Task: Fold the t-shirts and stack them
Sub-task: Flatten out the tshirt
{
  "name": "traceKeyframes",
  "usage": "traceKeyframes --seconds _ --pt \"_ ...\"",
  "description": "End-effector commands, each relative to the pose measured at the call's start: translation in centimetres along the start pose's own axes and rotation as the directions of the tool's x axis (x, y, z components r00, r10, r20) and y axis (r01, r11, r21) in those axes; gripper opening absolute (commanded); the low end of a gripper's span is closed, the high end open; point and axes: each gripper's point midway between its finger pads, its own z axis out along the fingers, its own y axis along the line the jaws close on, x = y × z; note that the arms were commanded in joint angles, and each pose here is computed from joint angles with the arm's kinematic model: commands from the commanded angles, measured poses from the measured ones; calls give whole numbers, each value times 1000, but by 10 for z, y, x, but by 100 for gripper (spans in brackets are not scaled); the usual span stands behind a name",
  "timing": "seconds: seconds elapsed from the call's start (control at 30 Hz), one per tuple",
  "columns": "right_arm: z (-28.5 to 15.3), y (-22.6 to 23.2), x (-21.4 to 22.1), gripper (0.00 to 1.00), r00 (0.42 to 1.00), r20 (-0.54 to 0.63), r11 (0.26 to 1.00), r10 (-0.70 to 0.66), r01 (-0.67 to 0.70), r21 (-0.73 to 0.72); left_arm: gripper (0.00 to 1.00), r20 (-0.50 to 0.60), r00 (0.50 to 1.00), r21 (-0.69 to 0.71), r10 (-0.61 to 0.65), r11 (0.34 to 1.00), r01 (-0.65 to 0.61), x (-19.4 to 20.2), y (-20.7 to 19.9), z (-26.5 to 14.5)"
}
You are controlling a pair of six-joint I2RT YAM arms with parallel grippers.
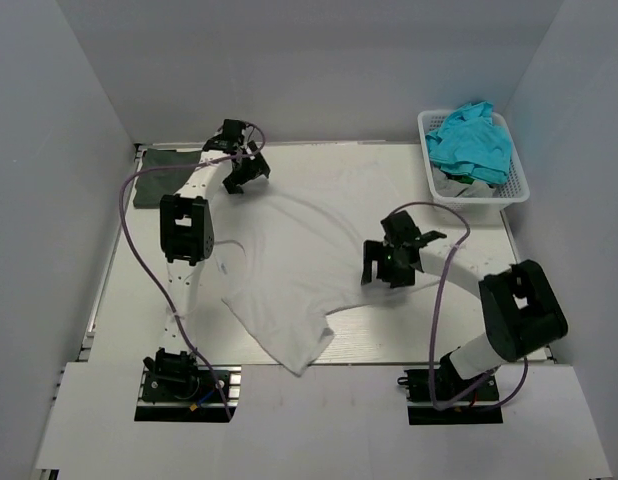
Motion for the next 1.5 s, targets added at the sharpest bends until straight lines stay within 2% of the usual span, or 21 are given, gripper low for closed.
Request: traceKeyframes --seconds 0.0,0.1,0.2,0.23,0.3,0.33,0.4,0.43,0.5,0.57,0.6,0.63,0.7,0.73,0.8,0.9,1.0,1.23,1.27,1.4,1.47 --pt "-24 27 64 88 980 -195 994 -28 6 -113 100 -43 992 205 119 973 -108 33 -36 40" --pt "-34 52 59 90 980 -180 980 -87 52 -190 100 23 992 285 127 950 -129 18 -63 41" --pt "-42 82 58 90 966 -183 939 -185 119 -323 100 69 988 421 139 894 -155 6 -94 39" --pt "-44 84 59 90 962 -189 937 -195 126 -326 100 48 988 458 150 875 -155 12 -99 41" --pt "-48 92 40 90 967 -138 926 -214 156 -344 100 89 984 483 153 857 -177 4 -113 32" --pt "-51 92 38 90 965 -133 924 -227 171 -342 100 144 975 498 172 838 -221 -10 -122 13" --pt "-60 98 10 90 969 -53 925 -242 214 -313 100 188 964 480 189 838 -258 -22 -124 -5" --pt "-66 99 0 90 967 -35 927 -251 230 -295 100 253 941 466 225 824 -322 -39 -130 -37" --pt "-67 85 -26 90 979 26 961 -203 204 -189 100 270 932 379 241 863 -333 -45 -119 -69" --pt "-67 69 -48 90 985 73 982 -158 165 -91 100 245 935 280 255 905 -320 -35 -89 -83" --pt "-63 65 -55 90 991 67 990 -117 121 -68 100 323 916 238 237 917 -321 -49 -87 -129" --pt "-62 53 -68 90 993 90 997 -78 81 -22 100 267 930 198 253 930 -310 -28 -65 -121" --pt "-50 42 -74 90 997 68 999 -23 22 28 100 272 929 146 251 943 -298 -22 -46 -153" --pt "-51 38 -87 90 996 87 999 10 -14 41 100 214 940 104 266 951 -293 -1 -25 -143" --pt "-41 29 -104 90 991 102 992 87 -96 78 100 189 944 83 271 953 -291 16 -9 -141" --pt "-34 15 -126 90 984 136 982 114 -132 134 100 57 956 71 289 954 -292 66 17 -116" --pt "-25 -8 -134 90 980 153 963 130 -162 216 100 -4 959 56 282 958 -282 82 26 -97" --pt "6 -36 -125 90 984 64 960 166 -177 218 100 -94 948 17 304 953 -304 97 36 -53" --pt "13 -39 -122 90 985 48 960 164 -171 222 100 -128 948 -5 292 956 -295 100 47 -43" --pt "31 -47 -117 90 983 1 962 186 -182 202 100 -120 954 -88 274 955 -285 90 58 -23" --pt "39 -50 -115 90 984 -16 964 175 -168 207 100 -151 952 -142 266 947 -287 88 70 -18"
